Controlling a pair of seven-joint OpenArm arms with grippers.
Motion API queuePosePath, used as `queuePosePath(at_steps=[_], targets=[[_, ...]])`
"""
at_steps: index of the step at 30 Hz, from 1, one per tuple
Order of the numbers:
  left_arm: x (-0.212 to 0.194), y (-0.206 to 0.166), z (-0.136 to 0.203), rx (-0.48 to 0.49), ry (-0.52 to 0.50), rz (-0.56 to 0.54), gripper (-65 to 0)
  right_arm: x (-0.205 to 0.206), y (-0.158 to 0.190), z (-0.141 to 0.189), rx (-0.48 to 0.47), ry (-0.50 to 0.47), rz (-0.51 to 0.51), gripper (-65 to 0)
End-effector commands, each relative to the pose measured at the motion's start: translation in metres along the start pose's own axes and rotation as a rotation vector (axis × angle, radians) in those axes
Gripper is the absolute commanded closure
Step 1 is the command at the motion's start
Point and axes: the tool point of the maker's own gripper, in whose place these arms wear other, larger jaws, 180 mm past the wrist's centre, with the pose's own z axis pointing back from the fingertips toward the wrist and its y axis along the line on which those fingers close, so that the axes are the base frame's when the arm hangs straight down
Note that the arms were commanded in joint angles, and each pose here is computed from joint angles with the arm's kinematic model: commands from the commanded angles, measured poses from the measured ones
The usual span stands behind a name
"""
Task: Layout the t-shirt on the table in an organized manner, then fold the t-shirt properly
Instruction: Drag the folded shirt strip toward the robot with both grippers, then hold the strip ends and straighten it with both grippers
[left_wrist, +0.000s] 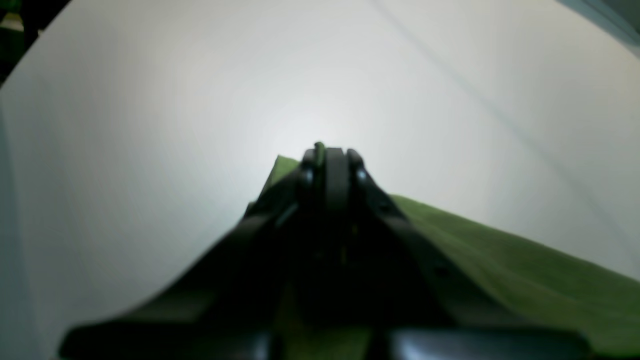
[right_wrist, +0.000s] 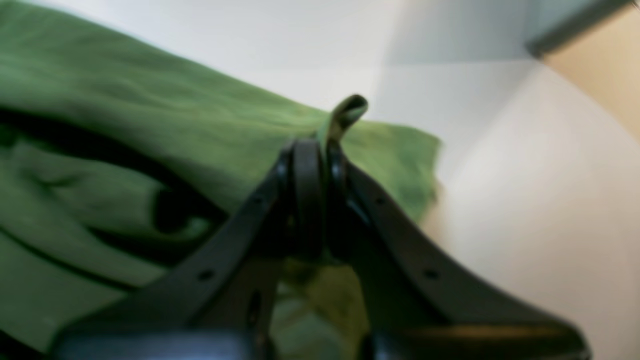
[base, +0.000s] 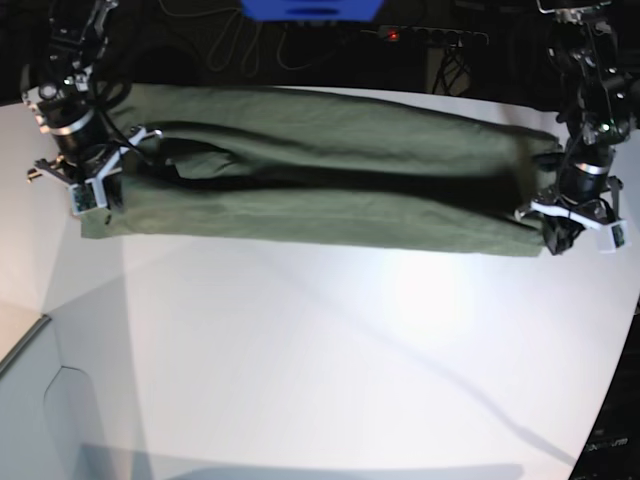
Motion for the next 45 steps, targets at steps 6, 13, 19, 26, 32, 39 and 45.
queuePosePath(at_steps=[6,13,19,26,32,39,45], targets=[[0.015,0.007,0.003,0.012,-0.052,-0.004,0.0,-0.010,-0.011,0.014,-0.008,0.007,-0.008,0.0],[0.004,0.013,0.004,0.024,-0.023,0.000,0.0,-0.021,0.006,0.021,-0.011,0.027,-0.083,0.0],[-0.009,0.022,-0.001,0.044,0.014,0.014,0.0,-0.007,0.019,0.030,-0.016,-0.007,-0.106,0.0],[-0.017,0.028,-0.001,0.057,0.033,0.024,0.0,-0.030,0.028,0.033,0.007,0.052,-0.125,0.0],[-0.021,0.049,0.001,0.112,0.038,0.054,0.0,-0.063,0.044,0.028,0.050,0.128,-0.179,0.0],[-0.035,0.052,0.002,0.119,0.072,0.063,0.0,-0.079,0.050,0.017,0.075,0.163,-0.211,0.0],[-0.064,0.064,0.001,0.148,0.144,0.092,-0.1,-0.079,0.048,0.009,0.078,0.162,-0.216,0.0]])
